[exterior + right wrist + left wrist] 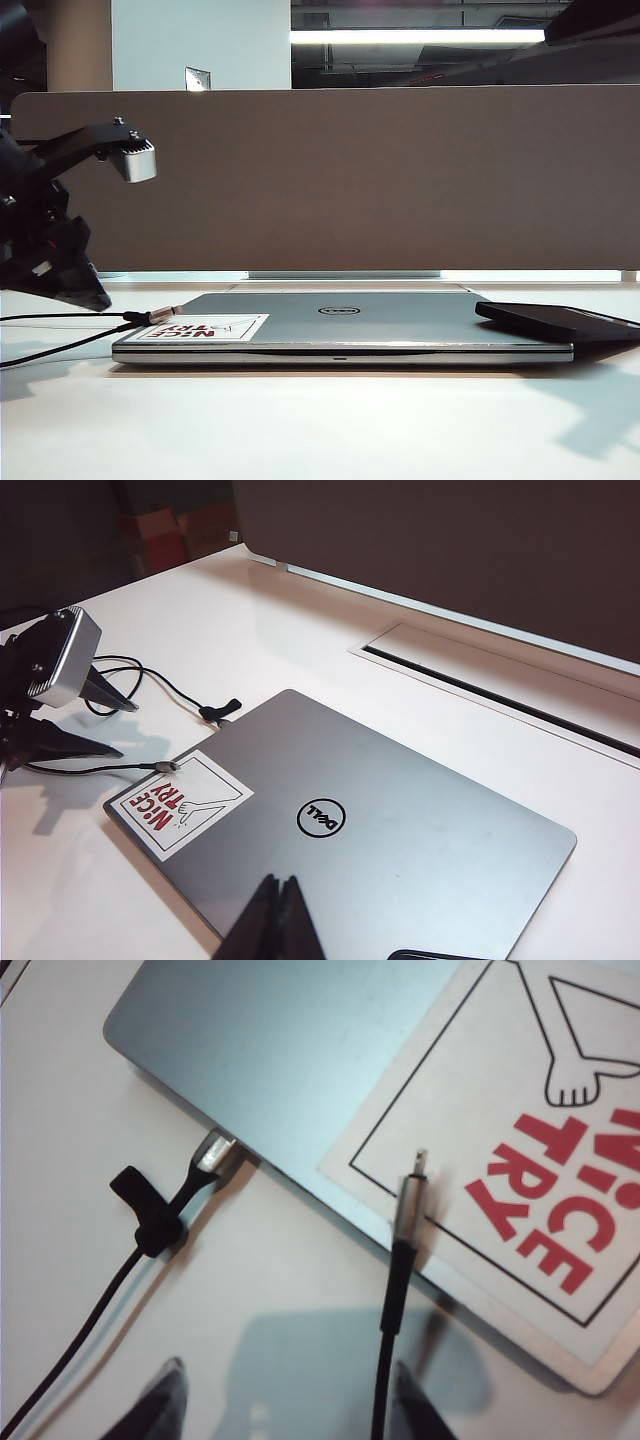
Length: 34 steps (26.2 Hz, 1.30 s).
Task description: Pick up the charging cable and the phone, plug the charging cable into the charging port on the phone, and finally place them back on the table.
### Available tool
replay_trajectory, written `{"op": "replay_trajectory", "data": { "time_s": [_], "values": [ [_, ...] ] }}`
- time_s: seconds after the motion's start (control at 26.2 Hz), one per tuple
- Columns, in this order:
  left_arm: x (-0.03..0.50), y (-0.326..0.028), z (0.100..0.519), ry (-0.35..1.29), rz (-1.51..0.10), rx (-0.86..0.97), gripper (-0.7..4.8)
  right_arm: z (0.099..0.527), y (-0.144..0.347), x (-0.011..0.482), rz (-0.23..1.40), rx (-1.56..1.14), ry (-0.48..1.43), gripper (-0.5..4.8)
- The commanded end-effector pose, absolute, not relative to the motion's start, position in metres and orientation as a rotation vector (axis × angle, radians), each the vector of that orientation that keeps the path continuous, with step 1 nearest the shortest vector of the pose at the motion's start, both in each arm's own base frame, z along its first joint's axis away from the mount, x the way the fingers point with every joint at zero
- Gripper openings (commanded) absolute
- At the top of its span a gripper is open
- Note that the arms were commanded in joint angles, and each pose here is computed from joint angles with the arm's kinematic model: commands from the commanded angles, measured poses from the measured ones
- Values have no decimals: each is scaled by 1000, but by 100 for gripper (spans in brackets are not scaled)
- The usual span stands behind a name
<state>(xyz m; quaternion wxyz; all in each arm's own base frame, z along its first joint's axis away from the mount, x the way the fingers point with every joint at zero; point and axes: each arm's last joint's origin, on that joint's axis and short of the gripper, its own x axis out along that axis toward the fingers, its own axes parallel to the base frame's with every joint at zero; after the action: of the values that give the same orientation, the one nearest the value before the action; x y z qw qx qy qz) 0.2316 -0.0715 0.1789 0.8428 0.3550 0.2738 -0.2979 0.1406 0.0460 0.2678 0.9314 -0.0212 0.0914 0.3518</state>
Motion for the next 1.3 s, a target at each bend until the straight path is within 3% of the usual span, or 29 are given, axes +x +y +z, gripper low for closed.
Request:
{"op": "replay_trajectory", "data": {
  "time_s": [0.04,1.3],
  "values": [
    [232,-72,180,561,-631,747,255,271,46,140,725,-45,166,-1],
    [237,-73,170,593,-643,747,255,271,46,140,724,-45,166,-1]
  ]
}}
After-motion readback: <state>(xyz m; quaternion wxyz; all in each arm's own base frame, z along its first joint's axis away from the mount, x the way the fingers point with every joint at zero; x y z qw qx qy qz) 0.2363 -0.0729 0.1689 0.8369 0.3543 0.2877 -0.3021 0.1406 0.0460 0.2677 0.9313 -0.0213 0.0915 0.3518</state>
